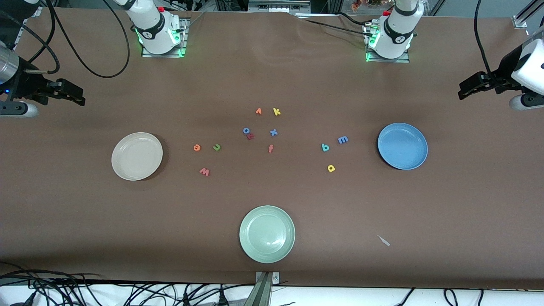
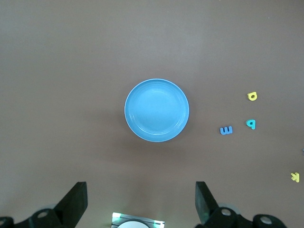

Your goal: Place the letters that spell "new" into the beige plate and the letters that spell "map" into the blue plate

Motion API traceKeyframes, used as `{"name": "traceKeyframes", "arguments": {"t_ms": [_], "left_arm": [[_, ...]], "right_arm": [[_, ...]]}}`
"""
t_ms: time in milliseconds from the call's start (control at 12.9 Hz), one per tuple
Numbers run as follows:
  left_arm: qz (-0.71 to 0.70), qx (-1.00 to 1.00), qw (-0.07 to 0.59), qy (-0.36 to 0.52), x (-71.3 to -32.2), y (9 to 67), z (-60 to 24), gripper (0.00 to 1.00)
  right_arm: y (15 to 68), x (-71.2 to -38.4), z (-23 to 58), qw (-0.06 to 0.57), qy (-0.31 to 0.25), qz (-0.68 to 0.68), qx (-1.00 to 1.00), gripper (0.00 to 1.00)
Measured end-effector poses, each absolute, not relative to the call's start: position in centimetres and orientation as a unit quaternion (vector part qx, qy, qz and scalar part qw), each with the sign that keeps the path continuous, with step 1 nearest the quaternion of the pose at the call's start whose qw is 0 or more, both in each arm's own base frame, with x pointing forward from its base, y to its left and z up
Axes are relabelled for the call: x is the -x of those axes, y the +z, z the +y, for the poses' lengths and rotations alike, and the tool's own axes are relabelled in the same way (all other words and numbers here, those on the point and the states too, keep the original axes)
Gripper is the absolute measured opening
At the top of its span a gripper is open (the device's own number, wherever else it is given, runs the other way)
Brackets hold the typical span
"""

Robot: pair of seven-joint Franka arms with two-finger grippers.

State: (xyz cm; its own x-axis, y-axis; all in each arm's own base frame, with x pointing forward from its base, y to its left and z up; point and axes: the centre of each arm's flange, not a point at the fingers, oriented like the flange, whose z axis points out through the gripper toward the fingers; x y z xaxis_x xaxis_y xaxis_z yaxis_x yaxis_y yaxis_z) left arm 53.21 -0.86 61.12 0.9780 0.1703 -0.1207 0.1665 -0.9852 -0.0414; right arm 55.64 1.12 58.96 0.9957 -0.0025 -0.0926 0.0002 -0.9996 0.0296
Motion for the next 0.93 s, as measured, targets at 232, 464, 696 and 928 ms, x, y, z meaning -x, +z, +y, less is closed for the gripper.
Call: {"name": "traceKeyframes", "arguments": {"t_ms": [232,464,696,928], "left_arm": [[-0.085,0.994,0.016,0.062,-53.2,61.1,-0.9,1.00],[-0.085,0.994,0.016,0.062,-53.2,61.1,-0.9,1.00],[-0.084,0.994,0.016,0.062,-53.2,61.1,-0.9,1.00],[-0.084,0.994,0.016,0.062,-53.2,61.1,-0.9,1.00]], "right_arm": [[58.9,-55.6,1.1,0.015,-0.047,-0.001,-0.999,1.00],[58.4,-55.9,1.1,0.015,-0.053,-0.001,-0.999,1.00],[57.1,-56.4,1.1,0.015,-0.064,0.000,-0.998,1.00],[54.2,-57.6,1.4,0.016,-0.088,0.003,-0.996,1.00]]}}
